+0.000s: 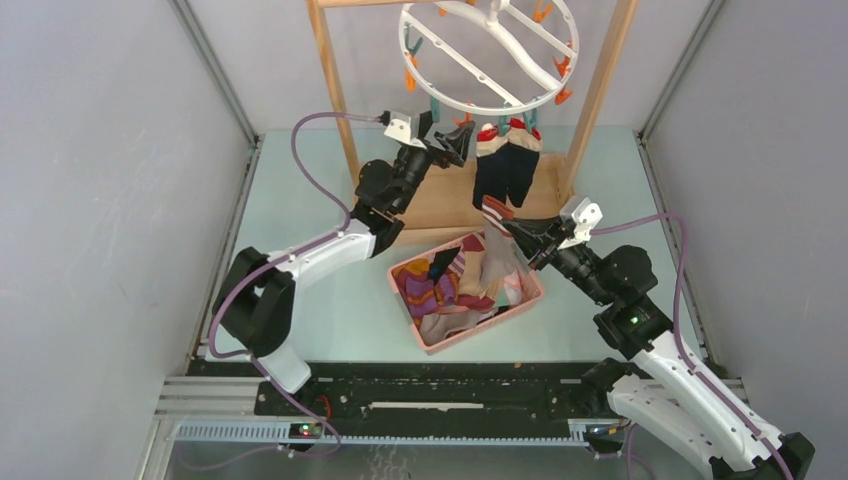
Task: Clip the socks to the hanger
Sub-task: Open the clamp at the hanger.
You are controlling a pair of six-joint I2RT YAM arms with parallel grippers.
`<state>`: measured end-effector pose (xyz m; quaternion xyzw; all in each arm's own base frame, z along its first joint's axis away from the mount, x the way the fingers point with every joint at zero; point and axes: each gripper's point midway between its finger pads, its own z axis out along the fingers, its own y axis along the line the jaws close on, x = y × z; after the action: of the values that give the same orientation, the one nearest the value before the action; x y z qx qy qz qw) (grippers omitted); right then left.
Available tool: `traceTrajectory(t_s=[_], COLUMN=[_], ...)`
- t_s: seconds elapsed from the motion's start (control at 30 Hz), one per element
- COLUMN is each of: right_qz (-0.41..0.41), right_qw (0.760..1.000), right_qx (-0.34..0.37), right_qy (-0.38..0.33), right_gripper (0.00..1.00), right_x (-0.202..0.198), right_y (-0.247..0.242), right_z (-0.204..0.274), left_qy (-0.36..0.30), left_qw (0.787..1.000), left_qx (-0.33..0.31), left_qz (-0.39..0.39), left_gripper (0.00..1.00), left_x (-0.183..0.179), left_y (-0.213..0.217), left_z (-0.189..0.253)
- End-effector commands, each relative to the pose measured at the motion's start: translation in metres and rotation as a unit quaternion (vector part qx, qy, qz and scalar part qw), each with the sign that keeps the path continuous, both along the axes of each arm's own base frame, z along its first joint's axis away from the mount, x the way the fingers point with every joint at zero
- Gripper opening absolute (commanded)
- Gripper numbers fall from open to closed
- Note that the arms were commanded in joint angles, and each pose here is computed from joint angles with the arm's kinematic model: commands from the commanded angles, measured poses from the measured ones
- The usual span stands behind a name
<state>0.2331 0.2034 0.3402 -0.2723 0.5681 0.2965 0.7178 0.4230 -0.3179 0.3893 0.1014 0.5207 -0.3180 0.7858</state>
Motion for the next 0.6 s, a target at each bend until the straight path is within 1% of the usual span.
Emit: traceTrajectory(t_s=[0.0,0.23,0.4,0.57], right_qz=[0.001,0.000,-0.001,0.000], right_qw=[1.000,1.000,1.000,1.000], right_qx=[0.021,0.022,0.022,0.021], right_qy=[-0.018,-0.019,-0.019,-0.019], right_gripper=[0.00,0.00,0.00,0.00], right_x=[-0.002,-0.002,-0.002,-0.003], right_y=[-0.002,-0.003,-0.004,-0.004], right_z=[0.015,0.016,0.016,0.016], left_qy=[-0.022,-0.015,-0.017,-0.015], left_qw=[0.999,0.999,0.999,0.999], left_qx=[-0.038,-0.041,-0.043,-0.046], left_qz=[0.031,0.033,0.022,0.020], left_gripper=[0.87,0.85,0.82,0.82], left_x=[-0.007,-0.007,-0.014,-0.021], left_y=[0.014,0.009,0.004,0.006], left_z=[0.034,0.035,0.035,0.030])
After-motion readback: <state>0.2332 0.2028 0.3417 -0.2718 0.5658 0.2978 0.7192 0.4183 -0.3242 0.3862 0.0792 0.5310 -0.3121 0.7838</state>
